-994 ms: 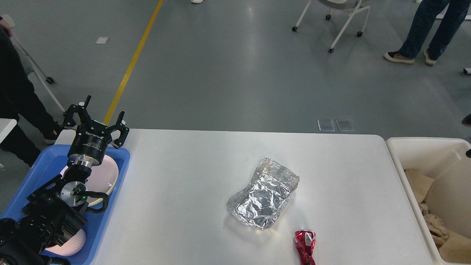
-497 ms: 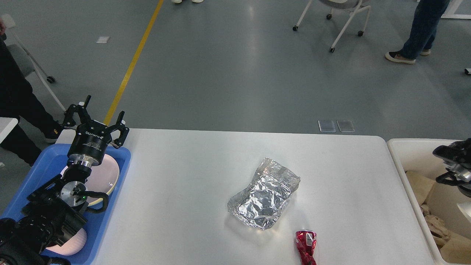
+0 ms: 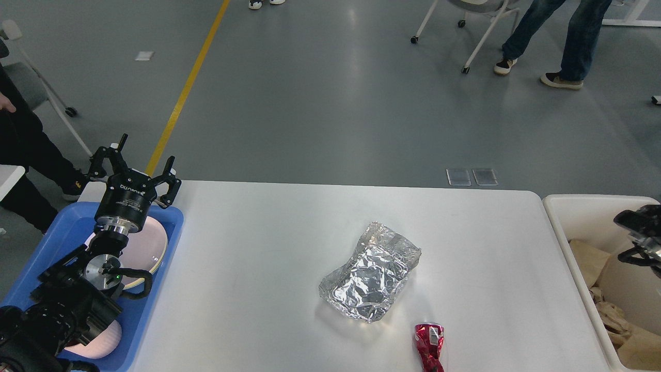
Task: Tidy desktop
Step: 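Release the white paper cup into the white bin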
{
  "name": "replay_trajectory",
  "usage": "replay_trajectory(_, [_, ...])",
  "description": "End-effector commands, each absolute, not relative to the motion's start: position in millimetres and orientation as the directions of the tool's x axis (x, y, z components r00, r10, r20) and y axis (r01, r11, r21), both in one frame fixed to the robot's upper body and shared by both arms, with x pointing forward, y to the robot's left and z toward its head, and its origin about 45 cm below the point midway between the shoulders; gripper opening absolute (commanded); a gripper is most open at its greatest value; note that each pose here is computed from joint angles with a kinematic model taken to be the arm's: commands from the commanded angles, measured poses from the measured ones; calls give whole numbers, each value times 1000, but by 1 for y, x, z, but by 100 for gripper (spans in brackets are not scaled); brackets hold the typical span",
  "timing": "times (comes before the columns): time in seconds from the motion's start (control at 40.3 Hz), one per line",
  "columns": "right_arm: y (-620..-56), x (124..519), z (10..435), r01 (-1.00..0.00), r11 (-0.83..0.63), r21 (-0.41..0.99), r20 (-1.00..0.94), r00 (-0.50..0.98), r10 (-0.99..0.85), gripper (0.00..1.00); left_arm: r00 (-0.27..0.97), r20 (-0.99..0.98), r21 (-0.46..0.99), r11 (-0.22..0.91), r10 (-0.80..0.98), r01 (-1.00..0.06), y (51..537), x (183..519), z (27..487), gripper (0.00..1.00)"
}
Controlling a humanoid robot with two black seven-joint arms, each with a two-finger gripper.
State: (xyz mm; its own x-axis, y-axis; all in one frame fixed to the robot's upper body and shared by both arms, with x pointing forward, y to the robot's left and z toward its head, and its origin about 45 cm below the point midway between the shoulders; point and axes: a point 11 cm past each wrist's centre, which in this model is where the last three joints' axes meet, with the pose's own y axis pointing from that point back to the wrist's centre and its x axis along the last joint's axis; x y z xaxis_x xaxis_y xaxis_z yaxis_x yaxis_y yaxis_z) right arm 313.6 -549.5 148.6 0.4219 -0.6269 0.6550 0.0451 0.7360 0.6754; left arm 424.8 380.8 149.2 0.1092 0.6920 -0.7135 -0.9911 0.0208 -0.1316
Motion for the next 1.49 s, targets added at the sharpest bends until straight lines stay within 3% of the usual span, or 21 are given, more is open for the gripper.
replay_trajectory(0.0, [-549, 311, 146, 53, 731, 680, 649, 421, -634, 100, 109, -714, -131, 21, 692, -991, 381, 425, 149, 96])
replay_trajectory(0.696, [-535, 306, 133, 73, 659, 749, 587, 387, -711, 100, 109, -714, -131, 21, 692, -991, 381, 425, 149, 96])
replay_trajectory(1.043, [-529, 340, 173, -9, 650, 760, 613, 343, -712, 100, 109, -714, -131, 21, 692, -991, 381, 425, 149, 96])
replay_trajectory(1.466, [-518, 354, 203, -43, 594, 803, 570, 344, -746, 100, 109, -714, -131, 21, 692, -991, 381, 425, 149, 96])
